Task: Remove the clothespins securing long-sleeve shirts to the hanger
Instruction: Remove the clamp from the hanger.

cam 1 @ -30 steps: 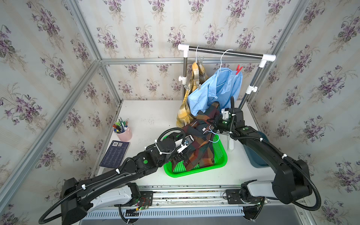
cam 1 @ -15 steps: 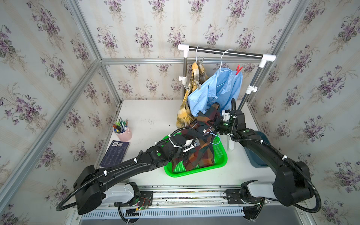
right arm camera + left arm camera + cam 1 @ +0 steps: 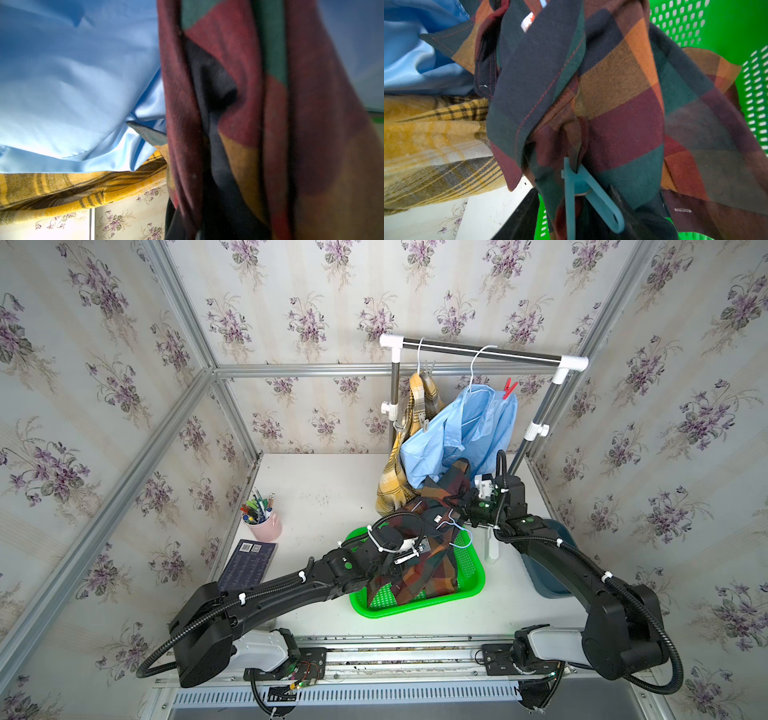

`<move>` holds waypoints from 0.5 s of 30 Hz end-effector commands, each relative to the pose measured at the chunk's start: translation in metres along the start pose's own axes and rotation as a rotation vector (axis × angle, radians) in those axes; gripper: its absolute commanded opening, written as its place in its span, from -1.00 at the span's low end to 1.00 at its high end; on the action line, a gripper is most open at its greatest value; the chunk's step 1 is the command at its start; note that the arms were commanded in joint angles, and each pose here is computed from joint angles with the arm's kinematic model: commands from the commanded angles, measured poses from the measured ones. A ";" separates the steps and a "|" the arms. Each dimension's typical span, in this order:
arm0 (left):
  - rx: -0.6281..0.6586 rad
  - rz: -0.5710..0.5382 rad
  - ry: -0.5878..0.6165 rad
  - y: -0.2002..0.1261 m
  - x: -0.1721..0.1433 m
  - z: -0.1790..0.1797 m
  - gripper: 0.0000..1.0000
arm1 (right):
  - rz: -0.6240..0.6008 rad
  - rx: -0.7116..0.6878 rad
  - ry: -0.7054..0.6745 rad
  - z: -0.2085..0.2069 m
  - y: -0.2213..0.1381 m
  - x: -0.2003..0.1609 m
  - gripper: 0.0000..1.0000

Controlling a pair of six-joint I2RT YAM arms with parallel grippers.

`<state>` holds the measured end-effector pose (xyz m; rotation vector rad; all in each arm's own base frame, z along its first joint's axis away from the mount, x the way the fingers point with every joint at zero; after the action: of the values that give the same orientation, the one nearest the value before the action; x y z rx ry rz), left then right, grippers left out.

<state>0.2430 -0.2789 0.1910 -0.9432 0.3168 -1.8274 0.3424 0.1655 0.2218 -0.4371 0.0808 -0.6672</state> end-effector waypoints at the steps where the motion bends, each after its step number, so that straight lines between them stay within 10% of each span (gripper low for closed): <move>1: 0.026 -0.032 -0.007 0.000 0.007 0.007 -0.02 | -0.014 0.040 -0.018 0.009 -0.001 0.003 -1.00; 15: 0.032 -0.044 -0.016 -0.003 0.008 0.008 -0.35 | -0.012 0.047 -0.018 0.009 -0.001 0.002 -1.00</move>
<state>0.2451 -0.2817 0.1970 -0.9444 0.2799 -1.8440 0.3417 0.1654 0.2199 -0.4347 0.0823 -0.6640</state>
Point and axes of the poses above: each gripper's point midway between its finger pads, its own y axis out along the fingers, its own z axis along the line the jaws close on, x = y × z, the point moved 3 cm from there along -y, back along the fingers, and after that the axes turned 8 degrees about y, right-handed, at the moved point
